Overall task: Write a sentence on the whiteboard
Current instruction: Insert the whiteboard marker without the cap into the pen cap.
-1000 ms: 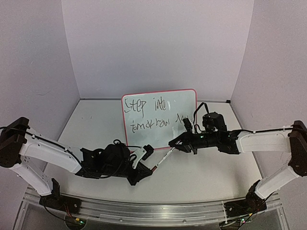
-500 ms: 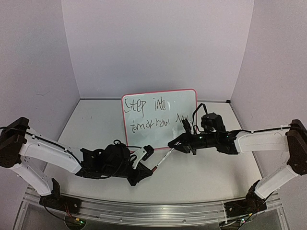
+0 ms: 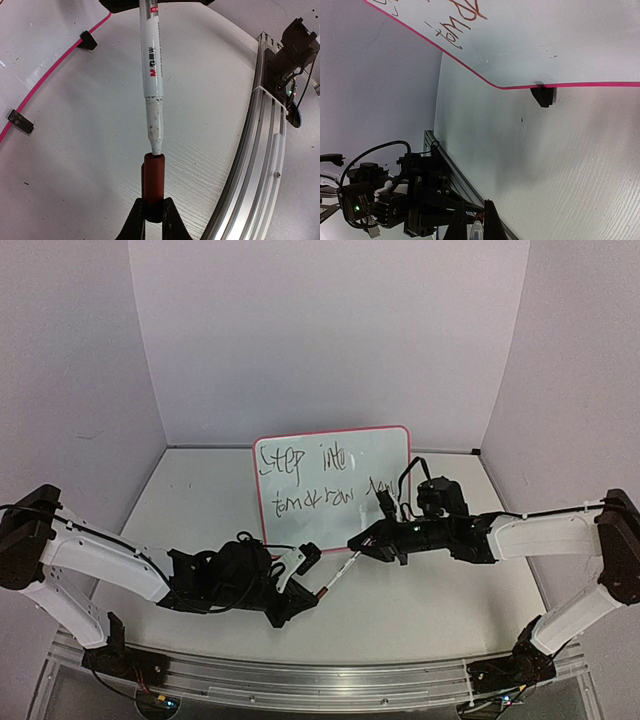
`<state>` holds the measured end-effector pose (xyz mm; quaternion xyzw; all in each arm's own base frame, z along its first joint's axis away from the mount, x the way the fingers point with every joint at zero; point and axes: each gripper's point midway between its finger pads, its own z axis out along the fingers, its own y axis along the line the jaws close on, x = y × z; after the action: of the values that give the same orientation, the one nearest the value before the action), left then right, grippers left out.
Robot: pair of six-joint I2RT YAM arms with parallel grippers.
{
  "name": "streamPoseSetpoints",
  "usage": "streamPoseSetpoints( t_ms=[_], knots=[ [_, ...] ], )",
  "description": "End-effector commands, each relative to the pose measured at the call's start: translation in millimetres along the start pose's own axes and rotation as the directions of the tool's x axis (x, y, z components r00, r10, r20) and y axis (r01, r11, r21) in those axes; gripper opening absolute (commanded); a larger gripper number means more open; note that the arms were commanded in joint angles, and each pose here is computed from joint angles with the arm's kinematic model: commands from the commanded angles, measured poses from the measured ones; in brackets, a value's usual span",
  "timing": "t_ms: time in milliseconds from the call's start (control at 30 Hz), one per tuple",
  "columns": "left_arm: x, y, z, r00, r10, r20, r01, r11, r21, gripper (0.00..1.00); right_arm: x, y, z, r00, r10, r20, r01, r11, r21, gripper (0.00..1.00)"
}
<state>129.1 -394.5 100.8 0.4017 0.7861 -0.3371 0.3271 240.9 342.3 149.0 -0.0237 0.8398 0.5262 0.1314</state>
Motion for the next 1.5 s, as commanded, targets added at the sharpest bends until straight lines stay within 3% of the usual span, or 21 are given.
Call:
streamPoseSetpoints(
  t_ms=[0,333,667,1467],
  knots=[
    [-38.1,-12.3,-8.5,0.995,0.008,0.101,-0.011,1.000,0.022,0.00,-6.1,17.6,4.6,0.999,-0.032,0.010,0.033,0.998,-0.049,0.00],
    [-51.8,-6.8,-8.1,0.991,0.014,0.136,-0.011,1.000,-0.025,0.00,1.2,22.5,14.2,0.999,-0.051,-0.017,0.050,0.997,-0.062,0.00],
    [-79.3,-0.1,-10.1,0.970,0.004,0.241,0.015,0.997,-0.077,0.00,11.2,28.2,23.5,0.996,-0.074,-0.051,0.070,0.995,-0.074,0.00],
    [-129.8,7.2,-20.3,0.920,-0.024,0.391,0.045,0.998,-0.043,0.00,37.2,24.2,44.1,0.988,-0.085,-0.131,0.077,0.995,-0.060,0.00]
  ],
)
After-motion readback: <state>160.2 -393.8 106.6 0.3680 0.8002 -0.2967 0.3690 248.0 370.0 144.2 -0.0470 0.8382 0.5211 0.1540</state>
